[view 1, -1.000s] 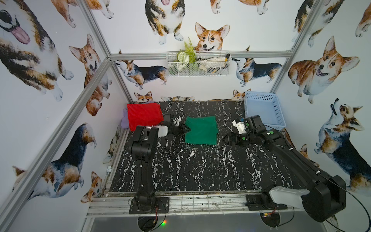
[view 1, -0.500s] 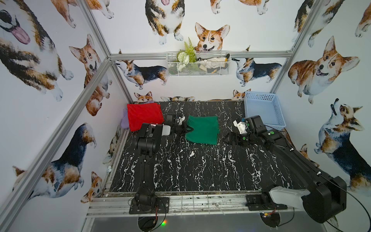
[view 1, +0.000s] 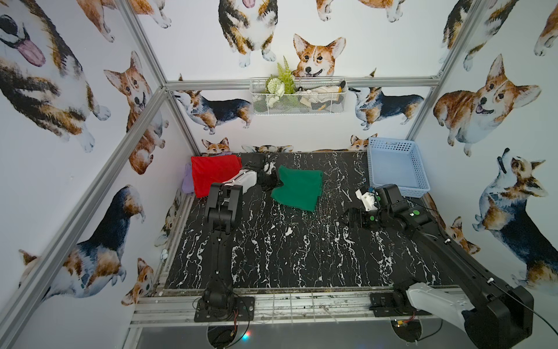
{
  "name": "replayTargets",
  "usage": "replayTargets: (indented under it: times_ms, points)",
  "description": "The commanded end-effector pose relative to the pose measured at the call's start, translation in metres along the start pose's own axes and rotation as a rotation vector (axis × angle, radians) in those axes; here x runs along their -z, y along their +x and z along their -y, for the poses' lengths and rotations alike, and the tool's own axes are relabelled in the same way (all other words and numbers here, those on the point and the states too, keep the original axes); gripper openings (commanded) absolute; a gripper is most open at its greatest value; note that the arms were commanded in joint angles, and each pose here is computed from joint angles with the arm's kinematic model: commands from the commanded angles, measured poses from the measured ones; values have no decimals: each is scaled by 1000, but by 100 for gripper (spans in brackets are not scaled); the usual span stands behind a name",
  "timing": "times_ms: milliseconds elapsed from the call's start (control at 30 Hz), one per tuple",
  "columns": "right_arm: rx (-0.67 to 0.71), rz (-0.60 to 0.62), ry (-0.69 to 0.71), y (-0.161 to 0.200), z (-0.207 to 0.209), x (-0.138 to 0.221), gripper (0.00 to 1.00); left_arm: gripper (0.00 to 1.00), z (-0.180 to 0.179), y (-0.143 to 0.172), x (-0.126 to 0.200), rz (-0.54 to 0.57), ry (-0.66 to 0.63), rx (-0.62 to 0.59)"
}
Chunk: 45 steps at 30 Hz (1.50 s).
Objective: Fold and stack t-shirts
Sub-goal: Pick up the T-shirt from the center of the board, then place the T-shirt at the t-shirt.
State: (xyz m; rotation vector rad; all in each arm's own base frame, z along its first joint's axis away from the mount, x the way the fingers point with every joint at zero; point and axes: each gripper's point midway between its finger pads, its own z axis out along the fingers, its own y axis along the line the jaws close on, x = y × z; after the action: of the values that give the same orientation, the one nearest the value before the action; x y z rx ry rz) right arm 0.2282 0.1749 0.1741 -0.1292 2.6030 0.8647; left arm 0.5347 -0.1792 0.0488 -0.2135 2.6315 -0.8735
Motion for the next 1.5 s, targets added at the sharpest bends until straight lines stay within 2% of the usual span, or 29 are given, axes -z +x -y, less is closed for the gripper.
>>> replayTargets:
  times_ms: [0, 200, 367, 500, 733, 1067, 1233, 1267, 1300, 1367, 1467]
  points:
    - [-24, -15, 0, 15, 3, 5, 100, 0, -31, -19, 24, 33, -183, 11]
    - [-27, -3, 1, 25, 5, 13, 100, 0, -56, -69, 60, 129, -285, 26]
    - [-26, 4, 4, 25, 5, 15, 100, 0, -87, -99, 92, 192, -393, 26]
    - [-27, 0, 12, 25, 7, 14, 100, 0, -102, -121, 118, 264, -420, 19]
    - [-27, -5, 12, 24, 7, 11, 100, 0, -111, -138, 162, 339, -488, -35]
    - [-21, 10, 1, 25, 5, 16, 100, 0, -121, -144, 210, 402, -543, -12]
    - [-14, 23, -9, 25, 2, 20, 100, 0, -154, -135, 221, 379, -658, 48]
    - [-13, 24, -10, 25, 2, 20, 100, 3, -166, -130, 224, 369, -689, 89]
    - [-12, 25, -12, 25, 2, 20, 100, 18, -178, -124, 221, 347, -707, 129]
    - [-10, 25, -17, 25, 0, 21, 100, 35, -200, -112, 217, 304, -731, 199]
    - [-5, 33, -26, 25, -1, 23, 100, 49, -227, -95, 217, 256, -799, 263]
